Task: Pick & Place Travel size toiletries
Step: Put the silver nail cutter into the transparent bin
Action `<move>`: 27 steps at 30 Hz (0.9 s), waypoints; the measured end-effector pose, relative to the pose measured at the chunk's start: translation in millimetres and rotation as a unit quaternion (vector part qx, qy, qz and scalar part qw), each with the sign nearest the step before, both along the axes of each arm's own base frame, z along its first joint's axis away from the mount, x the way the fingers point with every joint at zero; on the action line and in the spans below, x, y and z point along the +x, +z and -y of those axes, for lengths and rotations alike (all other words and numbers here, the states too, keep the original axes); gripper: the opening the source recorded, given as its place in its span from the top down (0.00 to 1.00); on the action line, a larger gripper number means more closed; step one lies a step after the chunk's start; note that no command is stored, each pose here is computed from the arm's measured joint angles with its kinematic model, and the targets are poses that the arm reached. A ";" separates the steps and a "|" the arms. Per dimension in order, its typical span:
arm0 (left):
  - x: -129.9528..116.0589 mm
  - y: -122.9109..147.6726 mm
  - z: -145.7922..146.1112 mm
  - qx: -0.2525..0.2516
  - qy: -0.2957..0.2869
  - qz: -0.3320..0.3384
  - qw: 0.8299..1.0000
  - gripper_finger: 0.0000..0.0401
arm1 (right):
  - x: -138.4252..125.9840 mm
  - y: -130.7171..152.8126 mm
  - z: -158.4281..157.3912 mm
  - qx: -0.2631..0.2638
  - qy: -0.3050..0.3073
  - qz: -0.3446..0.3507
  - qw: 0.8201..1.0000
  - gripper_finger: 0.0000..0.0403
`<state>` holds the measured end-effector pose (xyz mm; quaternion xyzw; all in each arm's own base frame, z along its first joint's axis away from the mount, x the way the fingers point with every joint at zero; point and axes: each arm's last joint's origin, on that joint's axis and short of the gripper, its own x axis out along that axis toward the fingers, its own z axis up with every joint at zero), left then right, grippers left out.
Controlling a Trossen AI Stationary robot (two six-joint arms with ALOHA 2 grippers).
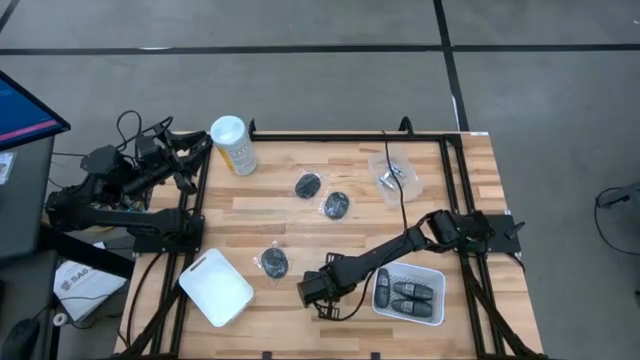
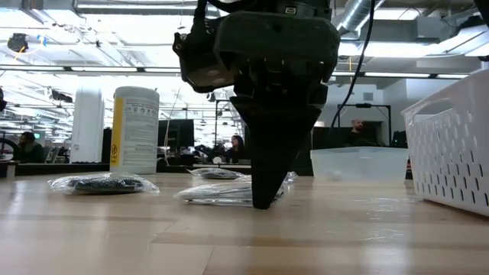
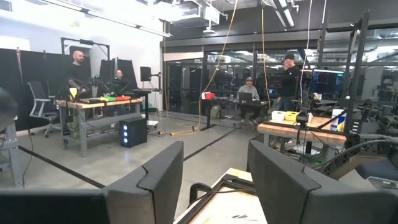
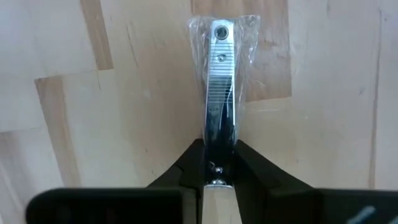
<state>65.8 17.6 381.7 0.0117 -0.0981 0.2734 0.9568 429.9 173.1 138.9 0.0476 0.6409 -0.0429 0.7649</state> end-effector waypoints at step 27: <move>-0.4 2.1 0.0 0.000 0.001 0.011 1.000 0.56 | -32.1 131.6 201.6 -0.084 -0.082 -0.004 0.993 0.88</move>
